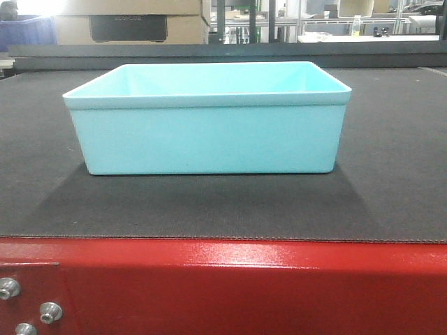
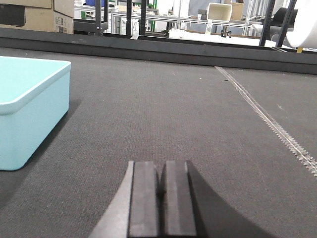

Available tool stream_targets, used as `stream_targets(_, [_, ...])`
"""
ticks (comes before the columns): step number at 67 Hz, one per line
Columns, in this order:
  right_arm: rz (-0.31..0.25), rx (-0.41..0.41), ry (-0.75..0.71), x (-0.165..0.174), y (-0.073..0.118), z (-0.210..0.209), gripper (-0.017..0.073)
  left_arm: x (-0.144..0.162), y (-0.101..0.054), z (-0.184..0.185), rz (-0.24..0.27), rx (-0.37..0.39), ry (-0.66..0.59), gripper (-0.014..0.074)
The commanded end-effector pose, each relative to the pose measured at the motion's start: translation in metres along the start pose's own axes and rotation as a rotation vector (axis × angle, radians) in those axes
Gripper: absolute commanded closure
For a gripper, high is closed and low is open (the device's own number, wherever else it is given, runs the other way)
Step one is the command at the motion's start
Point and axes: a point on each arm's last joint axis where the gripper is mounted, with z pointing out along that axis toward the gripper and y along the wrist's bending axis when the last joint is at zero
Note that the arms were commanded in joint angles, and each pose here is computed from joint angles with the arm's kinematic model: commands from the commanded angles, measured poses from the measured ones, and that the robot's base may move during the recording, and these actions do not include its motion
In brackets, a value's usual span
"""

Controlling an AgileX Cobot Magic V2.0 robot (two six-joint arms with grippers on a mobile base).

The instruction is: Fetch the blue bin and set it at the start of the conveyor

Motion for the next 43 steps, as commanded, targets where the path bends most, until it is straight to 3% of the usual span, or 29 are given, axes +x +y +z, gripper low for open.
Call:
stream_targets(1, [-0.007, 0.005, -0.023, -0.0019, -0.0003, -0.0005, 0.0721, -0.0021, 0.0004, -0.0005, -0.001, -0.006, -0.021, 0.0704])
stream_targets(43, [-0.007, 0.005, -0.023, -0.0019, -0.0003, -0.0005, 0.0721, -0.0021, 0.0004, -0.0005, -0.001, -0.006, -0.021, 0.0704])
